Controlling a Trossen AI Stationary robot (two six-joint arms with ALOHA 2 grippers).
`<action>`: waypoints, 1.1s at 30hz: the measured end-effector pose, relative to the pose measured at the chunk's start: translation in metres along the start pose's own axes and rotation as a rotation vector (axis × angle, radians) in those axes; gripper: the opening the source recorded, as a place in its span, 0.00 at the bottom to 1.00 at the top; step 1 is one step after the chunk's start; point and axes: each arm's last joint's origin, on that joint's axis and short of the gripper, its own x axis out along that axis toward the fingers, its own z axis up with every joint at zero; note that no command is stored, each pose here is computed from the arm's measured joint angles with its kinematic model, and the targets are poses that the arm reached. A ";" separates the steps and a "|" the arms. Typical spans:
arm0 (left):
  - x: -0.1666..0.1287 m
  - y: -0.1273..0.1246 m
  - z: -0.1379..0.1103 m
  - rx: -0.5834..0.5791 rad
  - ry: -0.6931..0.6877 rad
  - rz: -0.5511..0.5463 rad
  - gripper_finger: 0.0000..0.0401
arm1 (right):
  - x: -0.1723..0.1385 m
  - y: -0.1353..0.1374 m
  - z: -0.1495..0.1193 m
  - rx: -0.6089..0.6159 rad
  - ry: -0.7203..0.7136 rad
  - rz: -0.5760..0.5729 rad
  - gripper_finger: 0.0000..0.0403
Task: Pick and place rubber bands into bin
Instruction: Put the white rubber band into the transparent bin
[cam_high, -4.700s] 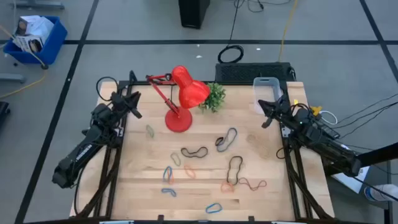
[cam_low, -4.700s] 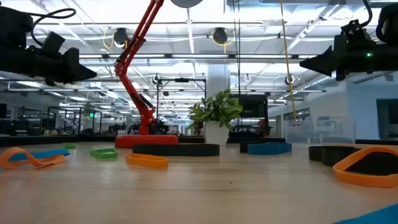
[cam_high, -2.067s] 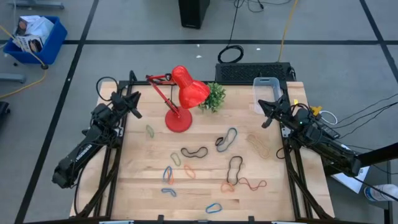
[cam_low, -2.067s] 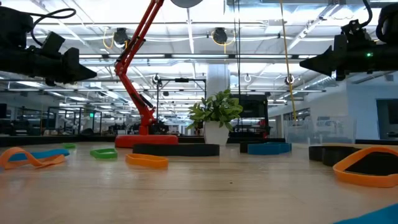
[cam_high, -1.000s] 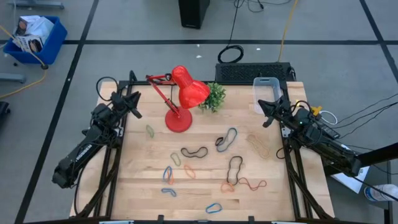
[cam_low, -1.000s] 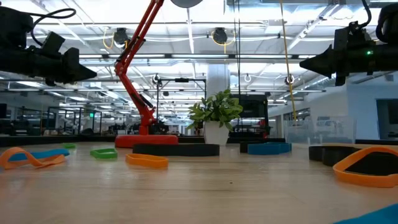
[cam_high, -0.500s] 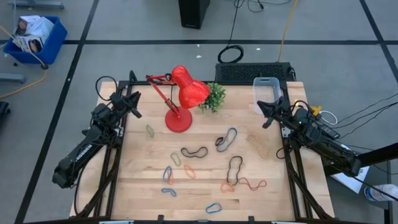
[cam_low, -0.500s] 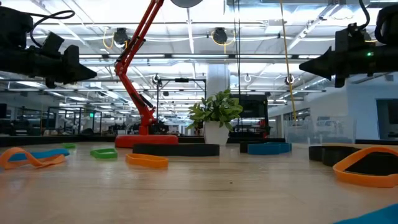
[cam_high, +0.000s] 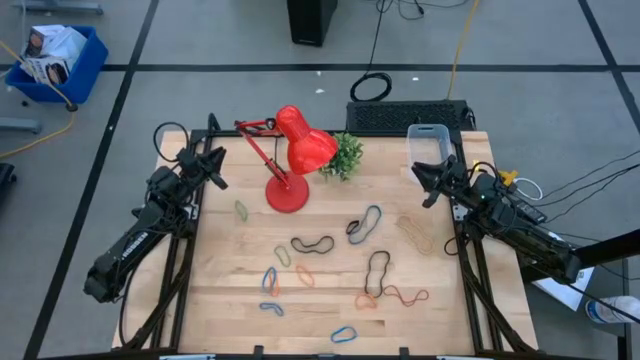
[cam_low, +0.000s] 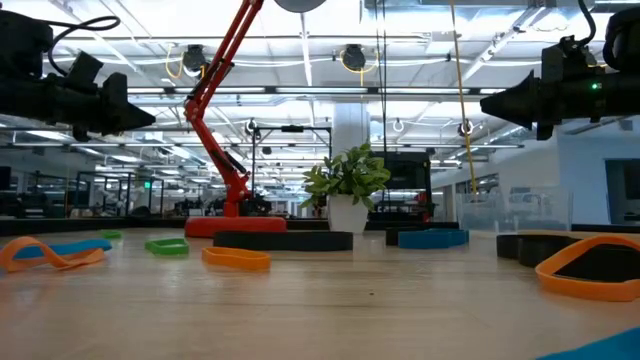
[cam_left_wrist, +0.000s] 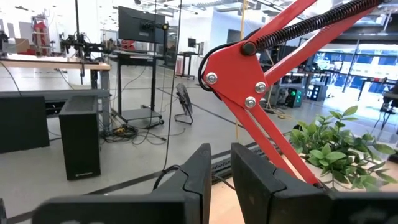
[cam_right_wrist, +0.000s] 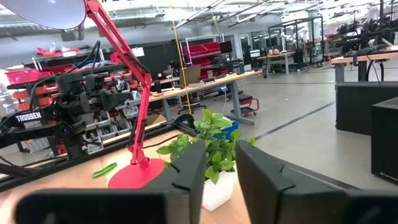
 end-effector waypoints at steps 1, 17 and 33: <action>0.000 0.000 0.000 -0.006 0.000 0.000 0.16 | 0.000 0.000 0.000 0.000 0.000 0.000 0.26; 0.000 0.000 0.000 -0.055 0.000 -0.001 0.35 | 0.000 0.000 0.000 -0.002 0.000 -0.002 0.34; 0.000 -0.001 0.002 -0.120 -0.017 -0.014 0.59 | -0.002 0.004 0.018 0.005 -0.189 0.044 0.34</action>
